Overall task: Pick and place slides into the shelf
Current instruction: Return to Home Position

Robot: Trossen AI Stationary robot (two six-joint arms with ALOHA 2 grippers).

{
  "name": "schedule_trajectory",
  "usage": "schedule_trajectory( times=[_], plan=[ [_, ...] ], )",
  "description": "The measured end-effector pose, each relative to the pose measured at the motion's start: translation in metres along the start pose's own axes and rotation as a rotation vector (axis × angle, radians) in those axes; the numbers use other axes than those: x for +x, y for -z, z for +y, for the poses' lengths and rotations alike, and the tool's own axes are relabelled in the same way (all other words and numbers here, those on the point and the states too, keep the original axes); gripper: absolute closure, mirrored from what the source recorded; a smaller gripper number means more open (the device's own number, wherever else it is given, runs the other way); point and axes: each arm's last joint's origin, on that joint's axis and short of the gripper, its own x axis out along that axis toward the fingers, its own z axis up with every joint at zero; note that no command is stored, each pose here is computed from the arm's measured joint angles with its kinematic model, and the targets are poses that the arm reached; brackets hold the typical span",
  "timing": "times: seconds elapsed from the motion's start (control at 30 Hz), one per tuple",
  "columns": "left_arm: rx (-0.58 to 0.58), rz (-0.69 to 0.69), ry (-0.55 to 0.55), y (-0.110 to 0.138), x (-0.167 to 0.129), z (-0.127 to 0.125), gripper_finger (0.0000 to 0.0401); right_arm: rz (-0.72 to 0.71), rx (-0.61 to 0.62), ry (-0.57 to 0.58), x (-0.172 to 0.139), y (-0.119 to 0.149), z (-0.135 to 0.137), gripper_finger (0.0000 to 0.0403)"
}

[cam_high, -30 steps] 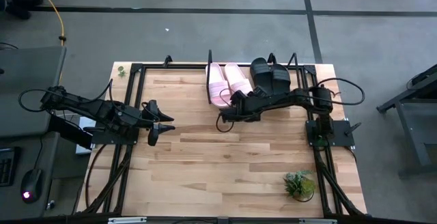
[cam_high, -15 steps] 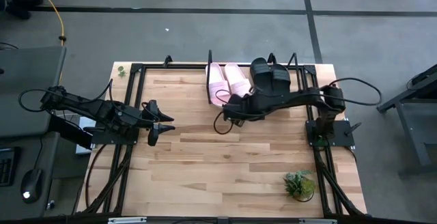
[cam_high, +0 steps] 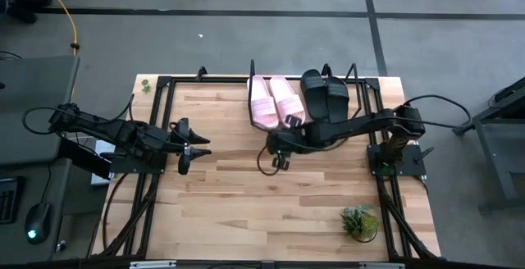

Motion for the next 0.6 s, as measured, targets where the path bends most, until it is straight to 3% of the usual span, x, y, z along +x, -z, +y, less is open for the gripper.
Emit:
schedule_trajectory(
  times=[0.2,0.47,0.6],
  plan=[
    [0.018,-0.03,0.024,-0.003,0.0,-0.002,0.0233,-0.102,-0.071,-0.129,-0.011,-0.005,0.026,0.0289],
    [0.041,-0.122,0.11,-0.014,-0.001,-0.007,0.0233,-0.174,-0.158,-0.182,-0.025,-0.001,0.053,0.0289],
    [0.11,-0.154,0.13,-0.017,-0.002,-0.009,0.0233,-0.188,-0.169,-0.199,-0.031,0.002,0.064,0.0289]
  ],
)
